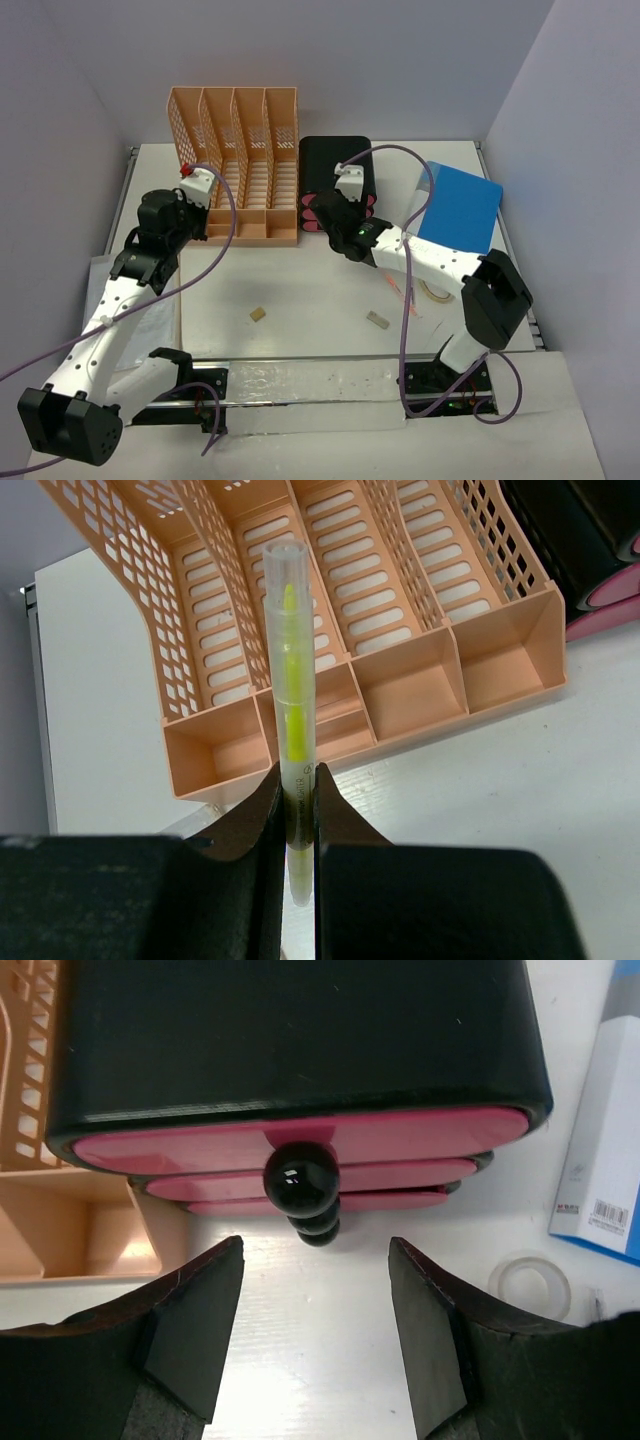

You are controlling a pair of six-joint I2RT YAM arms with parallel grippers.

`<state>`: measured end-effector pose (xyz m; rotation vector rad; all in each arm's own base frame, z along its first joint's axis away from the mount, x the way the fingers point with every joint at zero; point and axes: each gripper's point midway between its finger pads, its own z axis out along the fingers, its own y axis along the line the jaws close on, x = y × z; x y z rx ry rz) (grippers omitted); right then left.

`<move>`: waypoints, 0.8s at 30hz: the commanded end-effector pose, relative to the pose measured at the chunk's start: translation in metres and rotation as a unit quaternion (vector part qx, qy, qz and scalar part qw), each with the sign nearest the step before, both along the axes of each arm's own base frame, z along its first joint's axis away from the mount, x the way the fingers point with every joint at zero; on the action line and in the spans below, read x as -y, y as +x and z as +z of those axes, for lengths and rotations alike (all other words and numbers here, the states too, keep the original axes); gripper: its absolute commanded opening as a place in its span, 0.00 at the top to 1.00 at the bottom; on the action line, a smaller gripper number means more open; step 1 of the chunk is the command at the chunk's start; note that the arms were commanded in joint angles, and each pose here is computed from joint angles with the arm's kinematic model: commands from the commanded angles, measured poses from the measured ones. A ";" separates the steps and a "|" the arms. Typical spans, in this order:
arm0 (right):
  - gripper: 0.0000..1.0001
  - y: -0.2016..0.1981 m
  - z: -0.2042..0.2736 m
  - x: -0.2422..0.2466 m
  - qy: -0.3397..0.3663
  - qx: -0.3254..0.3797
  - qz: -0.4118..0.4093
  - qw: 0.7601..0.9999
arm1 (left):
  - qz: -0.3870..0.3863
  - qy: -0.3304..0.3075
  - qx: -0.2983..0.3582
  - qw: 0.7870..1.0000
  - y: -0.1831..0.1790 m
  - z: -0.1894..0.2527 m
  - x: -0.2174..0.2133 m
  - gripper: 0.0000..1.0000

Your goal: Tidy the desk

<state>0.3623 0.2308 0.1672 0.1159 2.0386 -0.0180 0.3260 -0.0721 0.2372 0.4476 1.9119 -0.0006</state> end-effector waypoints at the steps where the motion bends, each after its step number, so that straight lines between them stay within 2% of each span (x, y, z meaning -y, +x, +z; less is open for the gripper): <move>1: 0.34 0.023 0.029 0.001 0.015 0.038 -0.028 0.999 | -0.004 -0.012 0.025 1.000 0.007 0.016 0.003 1.00; 20: 0.41 0.047 0.024 -0.012 -0.001 0.032 -0.018 0.999 | -0.028 -0.018 0.018 0.999 0.004 0.016 0.011 1.00; 24: 0.47 0.048 0.021 -0.013 -0.001 0.030 -0.016 0.999 | -0.032 -0.019 0.018 0.999 0.002 0.017 0.012 1.00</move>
